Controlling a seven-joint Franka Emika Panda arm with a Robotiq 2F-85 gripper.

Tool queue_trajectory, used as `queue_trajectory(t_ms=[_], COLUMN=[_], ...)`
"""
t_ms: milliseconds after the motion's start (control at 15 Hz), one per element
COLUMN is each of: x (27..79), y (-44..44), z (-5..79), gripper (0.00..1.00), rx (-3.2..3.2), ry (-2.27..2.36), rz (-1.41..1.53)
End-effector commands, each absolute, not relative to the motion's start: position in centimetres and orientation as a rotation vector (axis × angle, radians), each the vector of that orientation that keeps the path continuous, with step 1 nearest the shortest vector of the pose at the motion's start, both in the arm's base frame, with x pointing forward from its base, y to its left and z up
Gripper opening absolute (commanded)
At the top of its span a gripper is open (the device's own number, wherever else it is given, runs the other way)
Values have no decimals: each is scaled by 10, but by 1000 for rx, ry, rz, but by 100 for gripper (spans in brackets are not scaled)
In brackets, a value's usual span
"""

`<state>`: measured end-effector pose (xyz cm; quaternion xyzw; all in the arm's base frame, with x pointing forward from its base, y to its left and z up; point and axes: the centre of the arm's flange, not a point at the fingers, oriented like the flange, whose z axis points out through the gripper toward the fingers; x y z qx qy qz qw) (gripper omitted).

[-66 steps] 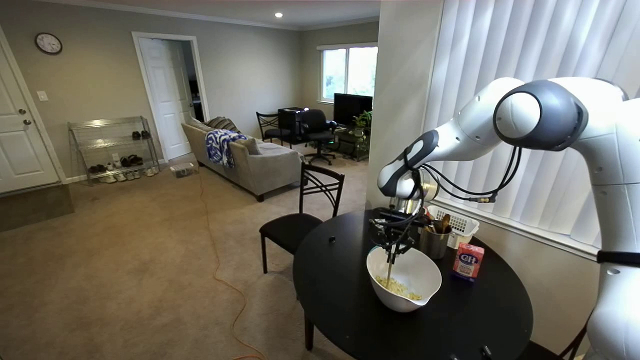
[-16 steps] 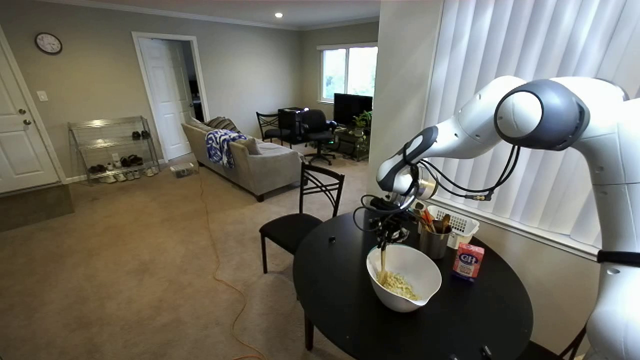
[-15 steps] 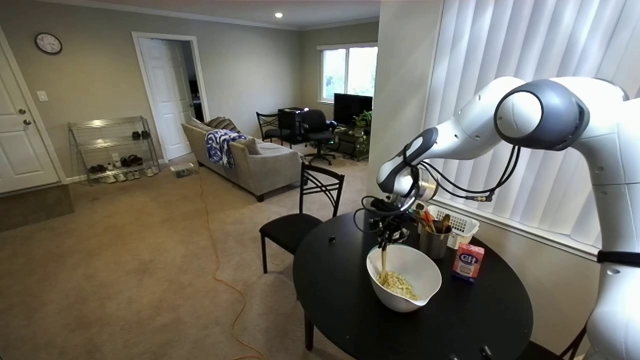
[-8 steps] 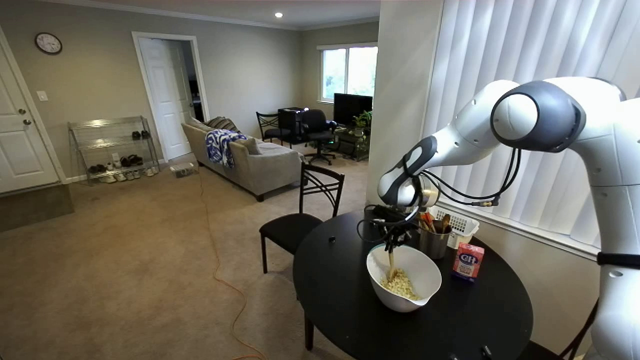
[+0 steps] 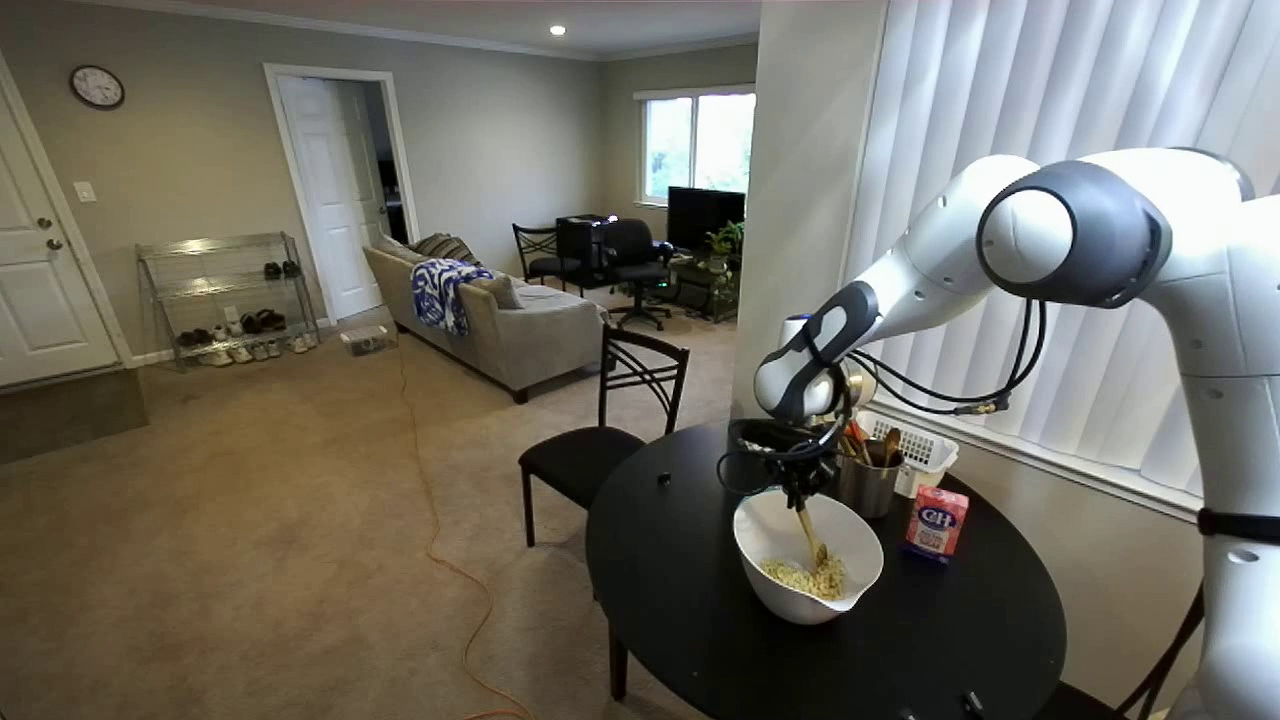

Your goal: Use the wooden spoon to stir the white bowl.

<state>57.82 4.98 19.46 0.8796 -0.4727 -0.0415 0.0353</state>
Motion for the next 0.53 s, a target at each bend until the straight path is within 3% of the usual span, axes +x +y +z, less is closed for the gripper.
queue_trajectory(t_ms=[0, 467], x=[562, 555], y=[51, 61], z=[213, 215], gripper=[6, 6], rx=[2590, 2678], ry=[-1455, -1370], rz=[-216, -472])
